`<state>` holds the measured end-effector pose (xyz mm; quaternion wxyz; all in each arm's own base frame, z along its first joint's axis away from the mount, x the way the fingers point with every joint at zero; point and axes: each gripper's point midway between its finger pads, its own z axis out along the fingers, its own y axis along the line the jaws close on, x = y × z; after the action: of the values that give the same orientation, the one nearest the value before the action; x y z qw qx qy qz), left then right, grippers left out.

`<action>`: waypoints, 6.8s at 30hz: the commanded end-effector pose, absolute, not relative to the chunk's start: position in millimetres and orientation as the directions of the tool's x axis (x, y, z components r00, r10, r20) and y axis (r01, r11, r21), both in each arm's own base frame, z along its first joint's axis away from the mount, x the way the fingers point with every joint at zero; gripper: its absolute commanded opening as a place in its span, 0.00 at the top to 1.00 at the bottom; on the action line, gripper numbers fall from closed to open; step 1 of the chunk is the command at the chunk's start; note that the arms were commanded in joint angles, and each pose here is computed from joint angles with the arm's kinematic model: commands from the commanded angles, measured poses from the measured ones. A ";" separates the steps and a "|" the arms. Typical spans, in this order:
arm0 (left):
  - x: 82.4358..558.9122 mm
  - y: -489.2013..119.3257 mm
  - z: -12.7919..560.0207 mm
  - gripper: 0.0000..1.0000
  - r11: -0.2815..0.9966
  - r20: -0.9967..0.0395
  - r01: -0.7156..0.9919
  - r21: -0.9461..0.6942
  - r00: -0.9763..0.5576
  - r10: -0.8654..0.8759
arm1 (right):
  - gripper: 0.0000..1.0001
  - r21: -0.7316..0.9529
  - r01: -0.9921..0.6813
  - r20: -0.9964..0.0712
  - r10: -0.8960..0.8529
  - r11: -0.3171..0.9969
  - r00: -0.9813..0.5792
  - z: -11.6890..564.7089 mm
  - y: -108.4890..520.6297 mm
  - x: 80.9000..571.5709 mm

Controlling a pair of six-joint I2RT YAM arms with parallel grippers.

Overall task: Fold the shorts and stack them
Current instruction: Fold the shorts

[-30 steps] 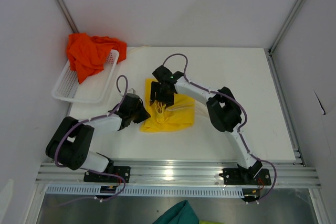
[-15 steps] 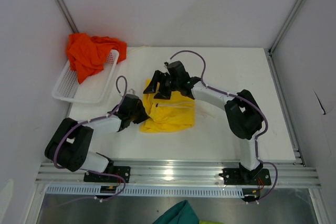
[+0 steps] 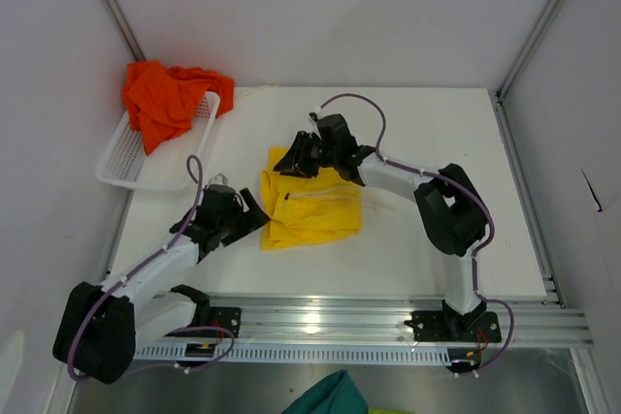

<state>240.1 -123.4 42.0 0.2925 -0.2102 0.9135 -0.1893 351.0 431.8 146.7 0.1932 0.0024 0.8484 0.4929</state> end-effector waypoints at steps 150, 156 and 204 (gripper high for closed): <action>386.8 -75.8 124.3 0.09 0.636 -0.535 -0.024 -0.771 -0.518 -0.668 | 0.16 0.661 -0.277 -0.453 0.076 0.698 -0.888 71.0 250.2 427.0; 392.7 -104.9 112.8 0.09 0.697 -0.568 0.006 -0.717 -0.584 -0.580 | 0.17 0.702 -0.263 -0.430 0.100 0.662 -0.897 62.7 248.9 433.1; 449.7 -175.5 51.3 0.41 0.717 -0.532 0.114 -0.688 -0.751 -0.391 | 1.00 0.784 -0.262 -0.383 0.105 0.563 -0.918 41.1 268.7 434.0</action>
<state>454.3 -175.7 41.1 0.3301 -0.0944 0.8688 -0.3569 432.8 264.5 38.9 0.1899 -0.0397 0.8643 0.4640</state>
